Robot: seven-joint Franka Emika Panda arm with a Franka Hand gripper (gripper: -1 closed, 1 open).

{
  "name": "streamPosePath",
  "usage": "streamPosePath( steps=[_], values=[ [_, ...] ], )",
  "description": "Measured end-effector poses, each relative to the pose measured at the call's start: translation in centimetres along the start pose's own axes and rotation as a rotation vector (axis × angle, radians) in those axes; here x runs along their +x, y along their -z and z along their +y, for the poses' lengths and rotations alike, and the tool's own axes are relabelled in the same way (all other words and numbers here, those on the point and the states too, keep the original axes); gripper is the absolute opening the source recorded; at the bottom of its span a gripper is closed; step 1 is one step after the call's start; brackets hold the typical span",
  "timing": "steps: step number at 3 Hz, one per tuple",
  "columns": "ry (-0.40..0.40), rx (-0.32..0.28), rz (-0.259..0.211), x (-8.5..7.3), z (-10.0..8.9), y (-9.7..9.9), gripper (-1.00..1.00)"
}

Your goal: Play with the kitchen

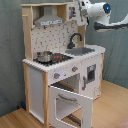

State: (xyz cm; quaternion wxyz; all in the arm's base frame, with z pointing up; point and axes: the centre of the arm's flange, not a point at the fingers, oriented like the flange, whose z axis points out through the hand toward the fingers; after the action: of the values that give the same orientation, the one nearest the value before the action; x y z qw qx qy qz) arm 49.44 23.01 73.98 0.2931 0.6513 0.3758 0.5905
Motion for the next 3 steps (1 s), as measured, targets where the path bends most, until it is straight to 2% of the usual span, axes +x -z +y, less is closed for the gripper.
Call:
streamPosePath(
  steps=[1, 2, 3],
  values=[
    [0.060, -0.043, -0.021, 0.5, -0.3, 1.3, -1.00],
    [0.071, -0.067, -0.042, 0.0, -0.9, 3.0, -1.00],
    [0.041, -0.032, -0.071, -0.7, -1.8, 0.3, -1.00]
  ],
)
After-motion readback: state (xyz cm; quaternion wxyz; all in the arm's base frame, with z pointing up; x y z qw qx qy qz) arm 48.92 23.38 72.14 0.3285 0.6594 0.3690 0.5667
